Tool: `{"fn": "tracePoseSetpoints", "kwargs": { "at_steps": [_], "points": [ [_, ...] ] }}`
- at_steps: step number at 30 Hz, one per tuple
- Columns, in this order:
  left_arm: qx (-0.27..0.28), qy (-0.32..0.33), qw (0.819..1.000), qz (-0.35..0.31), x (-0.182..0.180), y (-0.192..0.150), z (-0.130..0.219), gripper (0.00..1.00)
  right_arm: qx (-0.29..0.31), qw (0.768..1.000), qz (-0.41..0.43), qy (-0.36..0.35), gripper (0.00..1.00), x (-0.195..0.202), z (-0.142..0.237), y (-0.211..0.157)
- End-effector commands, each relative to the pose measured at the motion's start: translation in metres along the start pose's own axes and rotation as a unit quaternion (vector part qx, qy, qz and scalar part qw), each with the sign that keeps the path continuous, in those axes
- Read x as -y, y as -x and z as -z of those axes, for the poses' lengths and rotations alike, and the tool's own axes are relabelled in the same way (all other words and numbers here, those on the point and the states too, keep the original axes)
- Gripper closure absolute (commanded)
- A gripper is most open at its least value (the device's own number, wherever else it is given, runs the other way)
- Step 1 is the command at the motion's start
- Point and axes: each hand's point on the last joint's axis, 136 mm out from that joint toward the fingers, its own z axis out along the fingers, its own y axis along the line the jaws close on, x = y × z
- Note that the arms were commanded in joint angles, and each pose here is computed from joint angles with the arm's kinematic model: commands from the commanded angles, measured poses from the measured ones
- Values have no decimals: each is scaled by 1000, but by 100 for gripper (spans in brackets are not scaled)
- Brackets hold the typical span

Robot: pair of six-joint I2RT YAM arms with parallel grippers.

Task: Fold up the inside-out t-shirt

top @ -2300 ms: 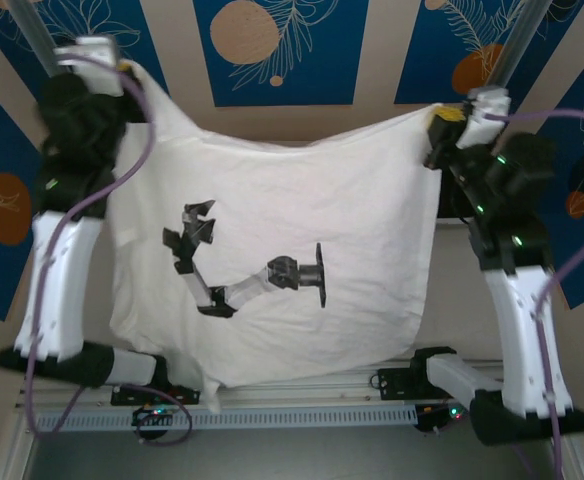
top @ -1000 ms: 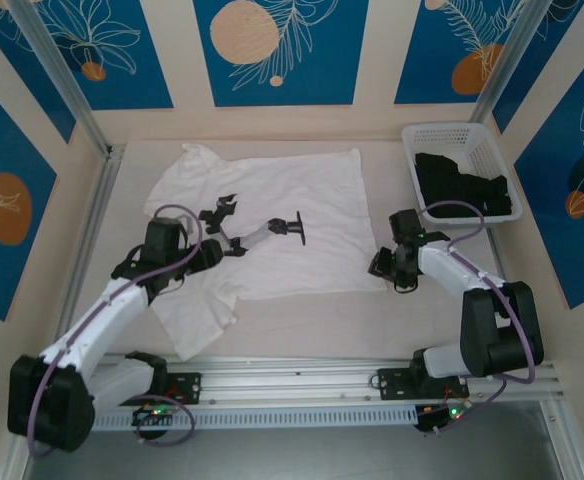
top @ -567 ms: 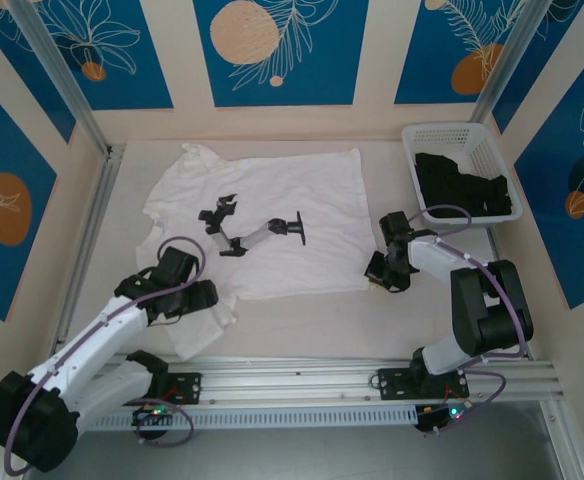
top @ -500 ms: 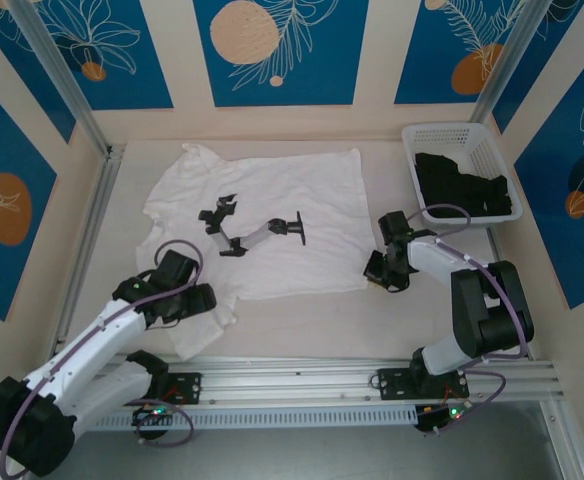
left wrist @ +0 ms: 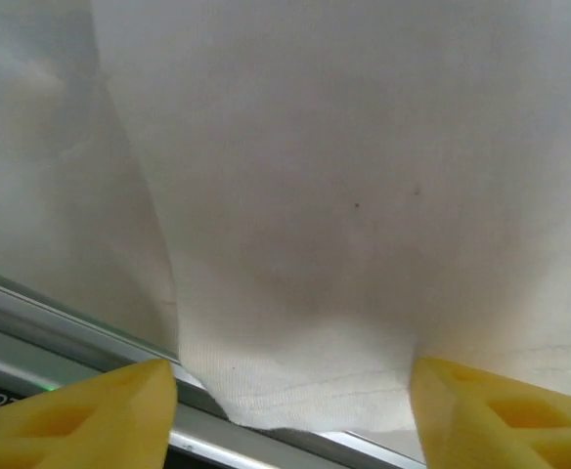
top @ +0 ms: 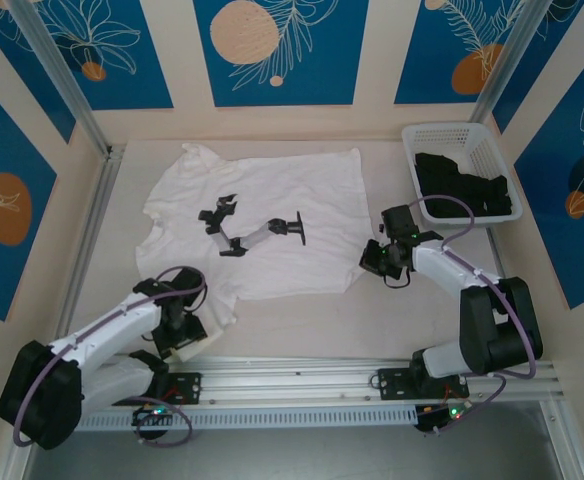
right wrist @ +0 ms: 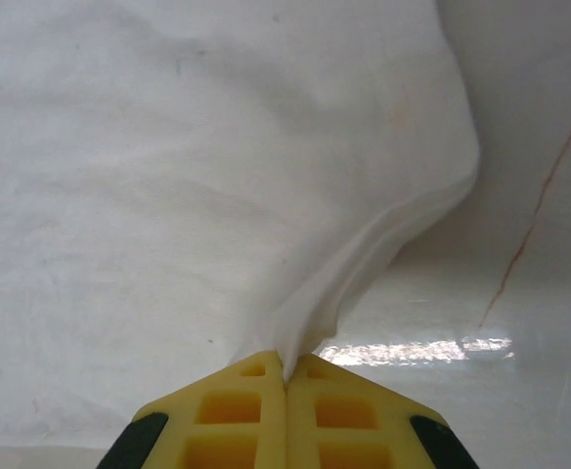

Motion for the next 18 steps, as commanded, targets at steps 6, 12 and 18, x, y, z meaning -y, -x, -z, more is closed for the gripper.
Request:
{"fn": "tracePoseSetpoints", "kwargs": {
  "at_steps": [6,12,18],
  "points": [
    [-23,-10,1000,0,10,-5,-22,65,16,999,11,29,100,-2,11,1],
    [19,-52,998,-21,19,5,3,92,24,999,15,27,100,0,16,4],
    [239,-147,958,-60,39,68,119,100,94,993,29,68,100,-15,46,29]
  ]
}}
